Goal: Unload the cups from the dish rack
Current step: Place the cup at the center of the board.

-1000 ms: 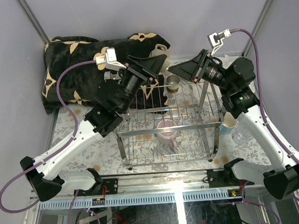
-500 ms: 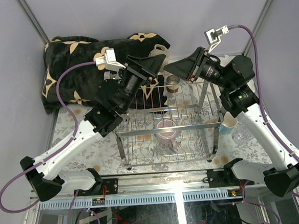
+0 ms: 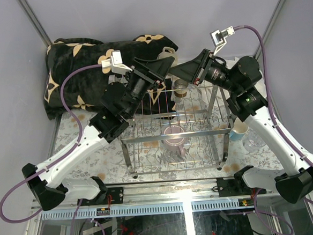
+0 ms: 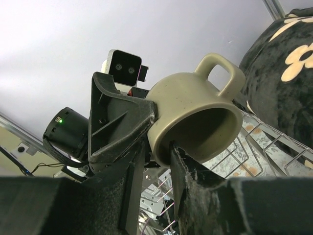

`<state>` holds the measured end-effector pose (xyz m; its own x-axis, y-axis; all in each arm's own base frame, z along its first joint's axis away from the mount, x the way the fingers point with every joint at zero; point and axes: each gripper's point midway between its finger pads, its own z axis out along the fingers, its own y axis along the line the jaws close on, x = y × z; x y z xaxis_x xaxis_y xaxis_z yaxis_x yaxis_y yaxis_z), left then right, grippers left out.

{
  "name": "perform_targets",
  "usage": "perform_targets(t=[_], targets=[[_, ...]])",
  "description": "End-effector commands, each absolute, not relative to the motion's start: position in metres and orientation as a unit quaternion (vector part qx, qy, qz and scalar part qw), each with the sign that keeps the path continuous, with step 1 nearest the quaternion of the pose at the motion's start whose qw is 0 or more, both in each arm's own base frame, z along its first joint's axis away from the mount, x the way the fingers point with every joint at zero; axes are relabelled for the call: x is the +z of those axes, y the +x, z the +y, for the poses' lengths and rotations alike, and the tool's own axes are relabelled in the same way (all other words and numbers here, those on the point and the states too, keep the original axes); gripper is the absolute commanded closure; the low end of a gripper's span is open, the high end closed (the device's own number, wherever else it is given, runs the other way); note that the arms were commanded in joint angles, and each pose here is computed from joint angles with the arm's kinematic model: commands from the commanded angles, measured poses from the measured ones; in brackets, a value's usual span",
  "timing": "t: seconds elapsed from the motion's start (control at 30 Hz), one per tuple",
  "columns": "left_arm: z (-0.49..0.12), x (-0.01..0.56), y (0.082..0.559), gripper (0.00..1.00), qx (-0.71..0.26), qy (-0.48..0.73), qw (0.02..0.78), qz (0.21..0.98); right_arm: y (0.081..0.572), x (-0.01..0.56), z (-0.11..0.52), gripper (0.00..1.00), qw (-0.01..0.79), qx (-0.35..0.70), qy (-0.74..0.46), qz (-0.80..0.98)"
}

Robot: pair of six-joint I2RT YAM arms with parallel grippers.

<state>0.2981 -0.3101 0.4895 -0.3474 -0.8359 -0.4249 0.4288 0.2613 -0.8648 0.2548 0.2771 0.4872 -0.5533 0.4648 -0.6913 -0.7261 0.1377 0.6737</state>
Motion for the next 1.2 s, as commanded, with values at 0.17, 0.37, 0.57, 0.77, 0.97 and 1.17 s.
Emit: perform_targets(t=[0.17,0.37,0.57,0.77,0.97,1.17], targets=[[-0.302,0.526,0.29,0.98,-0.616,-0.177,0.549,0.537,0.246,0.515,0.275,1.0,0.493,0.646,-0.125,0.569],[-0.294,0.527,0.288,0.83,-0.605,-0.176,0.56,0.537,0.244,0.518,0.269,1.0,0.509,0.634,-0.117,0.57],[-0.273,0.532,0.283,0.48,-0.581,-0.181,0.589,0.532,0.246,0.516,0.267,1.0,0.513,0.624,-0.113,0.579],[-0.247,0.533,0.28,0.38,-0.537,-0.18,0.62,0.543,0.251,0.517,0.261,1.0,0.528,0.591,-0.108,0.601],[-0.234,0.527,0.278,0.28,-0.523,-0.182,0.623,0.552,0.256,0.516,0.259,1.0,0.533,0.576,-0.105,0.611],[-0.225,0.533,0.275,0.2,-0.519,-0.175,0.637,0.542,0.256,0.514,0.261,1.0,0.526,0.58,-0.105,0.613]])
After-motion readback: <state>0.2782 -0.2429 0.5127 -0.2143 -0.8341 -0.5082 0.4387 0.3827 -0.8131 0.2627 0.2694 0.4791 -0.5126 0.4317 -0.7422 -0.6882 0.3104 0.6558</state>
